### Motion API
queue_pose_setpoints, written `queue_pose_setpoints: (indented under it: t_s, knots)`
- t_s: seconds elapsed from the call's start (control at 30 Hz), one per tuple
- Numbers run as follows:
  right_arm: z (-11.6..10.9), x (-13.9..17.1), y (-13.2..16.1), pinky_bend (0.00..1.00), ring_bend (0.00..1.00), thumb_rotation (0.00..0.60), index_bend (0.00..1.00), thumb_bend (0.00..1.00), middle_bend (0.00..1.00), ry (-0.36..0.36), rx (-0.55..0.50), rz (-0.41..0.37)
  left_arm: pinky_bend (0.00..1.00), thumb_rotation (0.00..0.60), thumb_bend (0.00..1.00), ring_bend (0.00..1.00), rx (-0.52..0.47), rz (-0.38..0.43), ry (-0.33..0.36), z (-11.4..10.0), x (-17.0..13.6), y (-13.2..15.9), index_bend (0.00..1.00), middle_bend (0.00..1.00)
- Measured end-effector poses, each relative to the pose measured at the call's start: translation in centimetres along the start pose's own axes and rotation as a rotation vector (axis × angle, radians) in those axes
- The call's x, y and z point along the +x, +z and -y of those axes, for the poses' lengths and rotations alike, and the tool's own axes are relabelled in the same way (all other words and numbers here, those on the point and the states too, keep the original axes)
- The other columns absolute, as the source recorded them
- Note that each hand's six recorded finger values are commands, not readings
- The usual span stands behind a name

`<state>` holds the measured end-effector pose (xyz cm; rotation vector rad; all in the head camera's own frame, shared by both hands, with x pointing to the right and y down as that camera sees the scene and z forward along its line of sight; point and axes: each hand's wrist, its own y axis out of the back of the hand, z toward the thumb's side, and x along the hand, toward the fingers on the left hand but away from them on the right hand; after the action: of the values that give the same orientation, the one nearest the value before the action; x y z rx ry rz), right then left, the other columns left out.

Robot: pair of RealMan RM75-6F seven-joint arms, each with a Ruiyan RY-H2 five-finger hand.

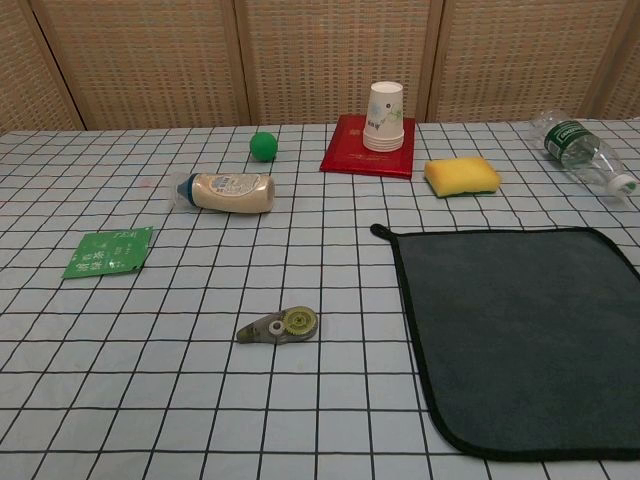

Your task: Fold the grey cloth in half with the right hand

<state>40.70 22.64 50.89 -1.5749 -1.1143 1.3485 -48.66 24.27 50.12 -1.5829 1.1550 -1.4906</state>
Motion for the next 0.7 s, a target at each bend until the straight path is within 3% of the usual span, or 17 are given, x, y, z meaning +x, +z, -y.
queue_pose_setpoints:
  t_s: [0.3, 0.4, 0.5, 0.57, 0.7]
  knots:
    - [1.4, 0.4, 0.6, 0.00, 0.00, 0.600, 0.04, 0.00, 0.00, 0.094, -0.013, -0.034, 0.00, 0.600, 0.00, 0.00, -0.011, -0.005, 0.003, -0.1, 0.1, -0.2, 0.00, 0.00]
    - [2.8, 0.6, 1.4, 0.00, 0.00, 0.600, 0.09, 0.00, 0.00, 0.167, -0.002, -0.088, 0.00, 0.600, 0.00, 0.00, -0.019, -0.011, 0.006, -0.2, 0.2, -0.3, 0.00, 0.00]
    - [4.5, 0.8, 2.6, 0.00, 0.00, 0.600, 0.21, 0.00, 0.00, 0.239, 0.029, -0.168, 0.00, 0.600, 0.00, 0.00, -0.018, -0.014, 0.007, -0.2, 0.3, -0.4, 0.00, 0.00]
    - [5.5, 1.0, 3.5, 0.00, 0.00, 0.600, 0.30, 0.05, 0.00, 0.272, 0.049, -0.225, 0.00, 0.600, 0.00, 0.00, -0.017, -0.018, 0.003, -0.1, 0.4, -0.5, 0.00, 0.00]
    - [8.3, 1.2, 6.1, 0.00, 0.00, 0.600, 0.38, 0.22, 0.00, 0.341, 0.044, -0.347, 0.00, 0.600, 0.00, 0.00, -0.014, -0.026, -0.001, 0.0, 0.7, -0.6, 0.00, 0.00]
